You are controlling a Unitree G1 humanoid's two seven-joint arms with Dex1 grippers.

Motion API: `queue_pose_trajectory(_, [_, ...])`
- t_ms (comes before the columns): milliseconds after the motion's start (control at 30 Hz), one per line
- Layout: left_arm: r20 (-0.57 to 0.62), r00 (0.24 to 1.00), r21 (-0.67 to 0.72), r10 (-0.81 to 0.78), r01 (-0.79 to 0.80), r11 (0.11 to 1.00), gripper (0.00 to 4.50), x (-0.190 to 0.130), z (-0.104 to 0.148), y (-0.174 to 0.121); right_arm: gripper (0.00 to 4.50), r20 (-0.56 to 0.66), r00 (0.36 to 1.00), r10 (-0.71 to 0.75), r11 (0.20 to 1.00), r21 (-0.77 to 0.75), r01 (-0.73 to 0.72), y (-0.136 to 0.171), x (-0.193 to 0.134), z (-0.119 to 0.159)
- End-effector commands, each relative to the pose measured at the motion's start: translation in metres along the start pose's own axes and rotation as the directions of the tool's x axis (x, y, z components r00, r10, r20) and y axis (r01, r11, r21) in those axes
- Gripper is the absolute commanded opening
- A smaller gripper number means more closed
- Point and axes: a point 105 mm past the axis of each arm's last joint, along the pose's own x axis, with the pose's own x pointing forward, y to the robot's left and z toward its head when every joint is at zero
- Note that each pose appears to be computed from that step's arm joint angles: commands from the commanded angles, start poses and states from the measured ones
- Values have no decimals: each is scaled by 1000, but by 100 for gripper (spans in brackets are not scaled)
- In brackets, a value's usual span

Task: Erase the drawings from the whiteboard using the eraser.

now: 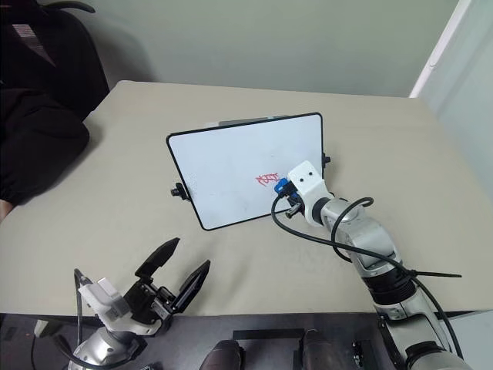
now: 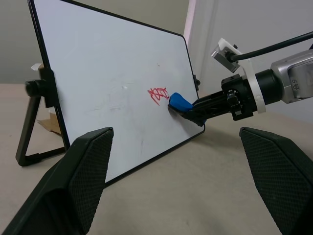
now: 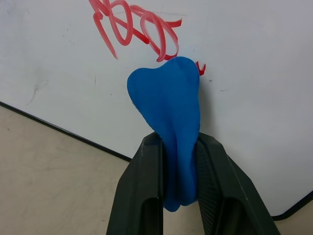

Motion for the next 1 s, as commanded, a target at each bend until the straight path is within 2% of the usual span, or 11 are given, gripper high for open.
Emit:
queue_pose_trajectory(33, [21,1000,4,-7,7,1000,450,0,5,0,75,82,997,-7,999,-46,11,-3,-2,29])
queue_pose_trajectory(267, [26,1000,1,-11,11,1000,450,1,6,-2,75,180,984,-6,996,-88,22,-5,-8,69])
queue_pose_trajectory(367, [26,1000,-1,-11,11,1000,450,2,6,-1,75,197,980,-3,995,-95,22,-5,-10,76])
queue_pose_trajectory(467, [28,1000,-3,-14,14,1000,450,2,6,-2,75,154,988,6,995,-95,9,-3,-8,63])
queue_pose_trajectory(667, [29,999,-4,-15,15,1000,450,3,6,-3,75,-38,997,65,996,-52,-67,11,-4,2])
queue_pose_trajectory(767, [29,999,-5,-16,16,1000,450,3,6,-3,75,-77,995,57,997,-38,-60,8,-6,-11])
queue_pose_trajectory(867, [29,999,-4,-16,16,1000,450,3,6,-3,75,-57,997,50,997,-55,-53,6,-7,-5])
queue_pose_trajectory(1000, [29,999,-4,-19,19,1000,450,4,6,-4,75,68,997,34,998,-59,-30,-1,-8,32])
